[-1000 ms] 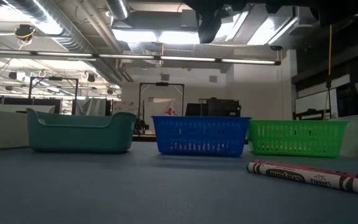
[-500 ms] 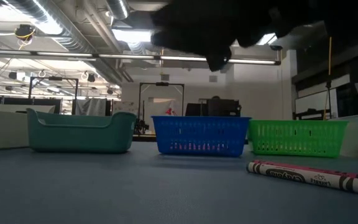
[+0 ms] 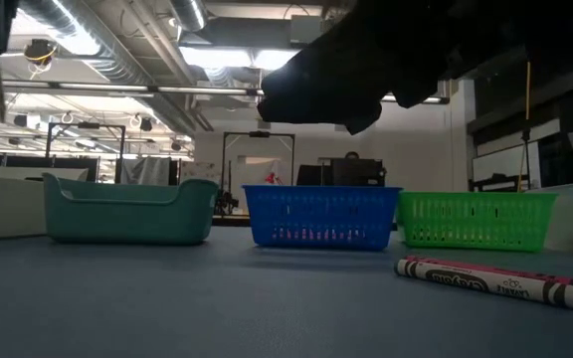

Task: Sort crayons
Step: Put the yellow crayon into the white bin, then put the green crayon into the green bin

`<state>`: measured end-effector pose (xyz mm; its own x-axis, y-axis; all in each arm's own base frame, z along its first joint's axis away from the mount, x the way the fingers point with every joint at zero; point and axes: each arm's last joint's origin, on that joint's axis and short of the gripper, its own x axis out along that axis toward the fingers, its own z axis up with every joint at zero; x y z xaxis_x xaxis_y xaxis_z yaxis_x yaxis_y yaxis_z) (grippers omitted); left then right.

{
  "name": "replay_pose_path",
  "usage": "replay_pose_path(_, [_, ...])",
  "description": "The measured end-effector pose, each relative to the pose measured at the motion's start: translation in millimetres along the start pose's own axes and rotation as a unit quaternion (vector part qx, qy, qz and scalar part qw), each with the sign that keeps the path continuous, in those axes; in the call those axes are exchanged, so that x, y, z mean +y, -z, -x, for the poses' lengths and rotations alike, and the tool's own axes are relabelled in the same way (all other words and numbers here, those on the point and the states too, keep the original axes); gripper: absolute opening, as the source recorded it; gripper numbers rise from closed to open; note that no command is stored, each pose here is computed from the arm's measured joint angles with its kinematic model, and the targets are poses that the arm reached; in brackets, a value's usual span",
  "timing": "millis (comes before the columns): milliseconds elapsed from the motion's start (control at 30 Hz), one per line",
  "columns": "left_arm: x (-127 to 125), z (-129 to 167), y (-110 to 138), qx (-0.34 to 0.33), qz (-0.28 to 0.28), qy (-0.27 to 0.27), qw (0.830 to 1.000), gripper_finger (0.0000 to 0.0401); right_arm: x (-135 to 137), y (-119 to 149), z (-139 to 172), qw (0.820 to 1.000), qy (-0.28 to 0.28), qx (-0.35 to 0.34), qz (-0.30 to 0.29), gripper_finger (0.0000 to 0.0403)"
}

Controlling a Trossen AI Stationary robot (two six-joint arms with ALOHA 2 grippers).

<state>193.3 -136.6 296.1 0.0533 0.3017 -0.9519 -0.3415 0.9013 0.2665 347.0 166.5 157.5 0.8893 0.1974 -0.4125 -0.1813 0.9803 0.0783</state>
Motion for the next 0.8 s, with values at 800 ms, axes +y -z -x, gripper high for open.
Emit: replay_pose_path(800, [-4,-20,8,0.047,0.017,-0.009,0.999,0.0056,0,1,0,1.0,-0.001,0.003,0.001,0.015])
